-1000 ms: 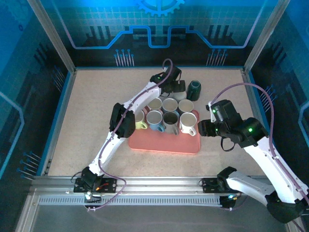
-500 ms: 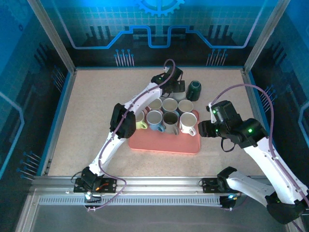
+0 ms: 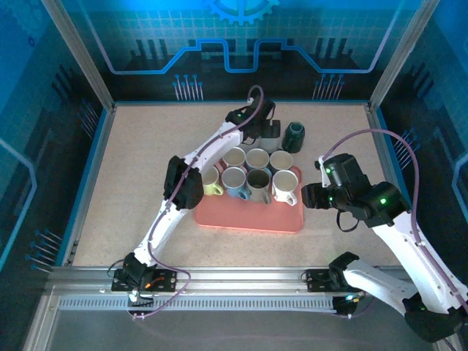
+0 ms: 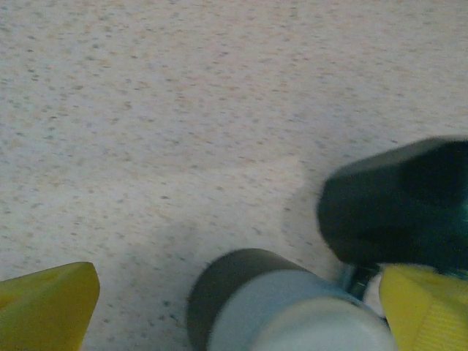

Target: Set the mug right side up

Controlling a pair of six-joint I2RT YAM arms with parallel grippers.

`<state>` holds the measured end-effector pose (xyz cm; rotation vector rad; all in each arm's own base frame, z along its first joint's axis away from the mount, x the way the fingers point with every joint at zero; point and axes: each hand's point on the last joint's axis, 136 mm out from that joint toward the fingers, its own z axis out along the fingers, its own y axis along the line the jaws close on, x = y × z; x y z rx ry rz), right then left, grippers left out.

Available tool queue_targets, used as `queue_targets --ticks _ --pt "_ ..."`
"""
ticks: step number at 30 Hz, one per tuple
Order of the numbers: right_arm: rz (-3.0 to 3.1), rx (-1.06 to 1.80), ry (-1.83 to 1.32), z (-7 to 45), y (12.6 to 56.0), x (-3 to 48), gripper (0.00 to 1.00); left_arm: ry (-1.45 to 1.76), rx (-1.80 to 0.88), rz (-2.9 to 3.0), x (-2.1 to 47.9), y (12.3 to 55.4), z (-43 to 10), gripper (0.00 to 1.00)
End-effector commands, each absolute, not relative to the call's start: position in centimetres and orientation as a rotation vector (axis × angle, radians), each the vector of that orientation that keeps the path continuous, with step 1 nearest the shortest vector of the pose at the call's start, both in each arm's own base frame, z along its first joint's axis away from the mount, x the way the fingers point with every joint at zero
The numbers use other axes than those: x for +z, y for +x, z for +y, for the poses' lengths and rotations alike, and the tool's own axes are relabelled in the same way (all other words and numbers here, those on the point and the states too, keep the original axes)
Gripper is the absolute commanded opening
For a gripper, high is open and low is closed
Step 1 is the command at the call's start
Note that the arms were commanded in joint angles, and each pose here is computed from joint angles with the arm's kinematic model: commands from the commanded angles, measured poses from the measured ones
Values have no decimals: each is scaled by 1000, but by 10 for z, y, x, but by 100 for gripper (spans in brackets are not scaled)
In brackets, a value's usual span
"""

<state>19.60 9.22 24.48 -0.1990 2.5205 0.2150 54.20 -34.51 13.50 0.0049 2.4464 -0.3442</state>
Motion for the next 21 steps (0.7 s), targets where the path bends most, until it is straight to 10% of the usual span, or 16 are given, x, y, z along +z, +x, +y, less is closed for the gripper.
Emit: queue_targets --ticks 1,21 --pt "2543 214 -184 88 190 240 59 17 -500 2416 172 529 -365 99" --pt "2560 217 -155 83 182 228 60 79 -372 2524 110 516 -370 99"
